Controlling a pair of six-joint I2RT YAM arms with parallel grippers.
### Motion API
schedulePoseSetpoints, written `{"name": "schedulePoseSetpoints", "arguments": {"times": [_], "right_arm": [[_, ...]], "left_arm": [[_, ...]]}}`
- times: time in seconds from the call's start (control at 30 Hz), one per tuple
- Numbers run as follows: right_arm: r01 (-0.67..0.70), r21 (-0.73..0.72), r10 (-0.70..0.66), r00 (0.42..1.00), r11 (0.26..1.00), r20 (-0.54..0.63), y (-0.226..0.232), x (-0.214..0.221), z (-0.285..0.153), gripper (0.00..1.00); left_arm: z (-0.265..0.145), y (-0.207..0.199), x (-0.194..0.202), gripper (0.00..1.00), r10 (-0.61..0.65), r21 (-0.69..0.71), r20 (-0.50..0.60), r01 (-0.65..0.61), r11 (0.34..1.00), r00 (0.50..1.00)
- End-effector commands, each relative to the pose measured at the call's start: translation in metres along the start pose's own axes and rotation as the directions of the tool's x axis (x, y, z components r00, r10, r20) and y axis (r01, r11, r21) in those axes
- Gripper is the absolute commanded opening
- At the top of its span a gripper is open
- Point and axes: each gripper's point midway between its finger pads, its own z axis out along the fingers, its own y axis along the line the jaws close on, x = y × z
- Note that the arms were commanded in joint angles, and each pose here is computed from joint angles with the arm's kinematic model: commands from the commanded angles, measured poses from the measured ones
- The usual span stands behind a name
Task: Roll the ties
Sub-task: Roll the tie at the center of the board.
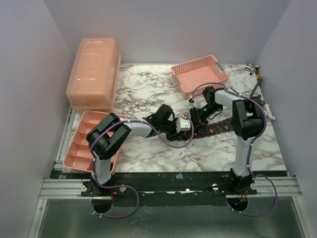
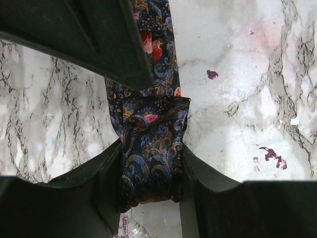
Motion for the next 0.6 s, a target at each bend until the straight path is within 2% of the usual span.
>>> {"name": "schedulePoseSetpoints", "arguments": {"times": [0.0, 0.1, 0.27, 0.37, 0.47, 0.57], "right_arm": [[0.004, 0.120, -0.008, 0.999, 0.993, 0.034, -0.030, -0.011, 0.003, 0.30], [-0.011, 0.188, 0.014, 1.000, 0.982, -0.017, -0.053, 0.006, 0.012, 0.29], [0.049, 0.361, -0.021, 0.996, 0.931, -0.082, -0.102, 0.022, 0.016, 0.28], [0.080, 0.408, -0.043, 0.994, 0.910, -0.100, -0.115, 0.021, 0.014, 0.27], [0.120, 0.431, -0.082, 0.991, 0.894, -0.106, -0.121, 0.015, 0.010, 0.27], [0.162, 0.455, -0.122, 0.986, 0.876, -0.117, -0.126, 0.006, 0.005, 0.28]], "left_arm": [[-0.002, -0.021, 0.060, 0.34, -0.122, 0.031, -0.141, 0.128, 0.991, 0.982], [-0.003, -0.012, 0.050, 0.34, -0.153, -0.002, -0.096, 0.153, 0.988, 0.984], [-0.014, 0.004, 0.006, 0.37, -0.175, -0.073, 0.052, 0.178, 0.981, 0.983], [-0.024, 0.012, -0.017, 0.39, -0.159, -0.119, 0.121, 0.174, 0.978, 0.980], [-0.020, 0.013, -0.001, 0.39, -0.145, -0.133, 0.066, 0.153, 0.979, 0.987], [-0.013, 0.008, 0.032, 0.39, -0.142, -0.127, -0.041, 0.135, 0.983, 0.989]]}}
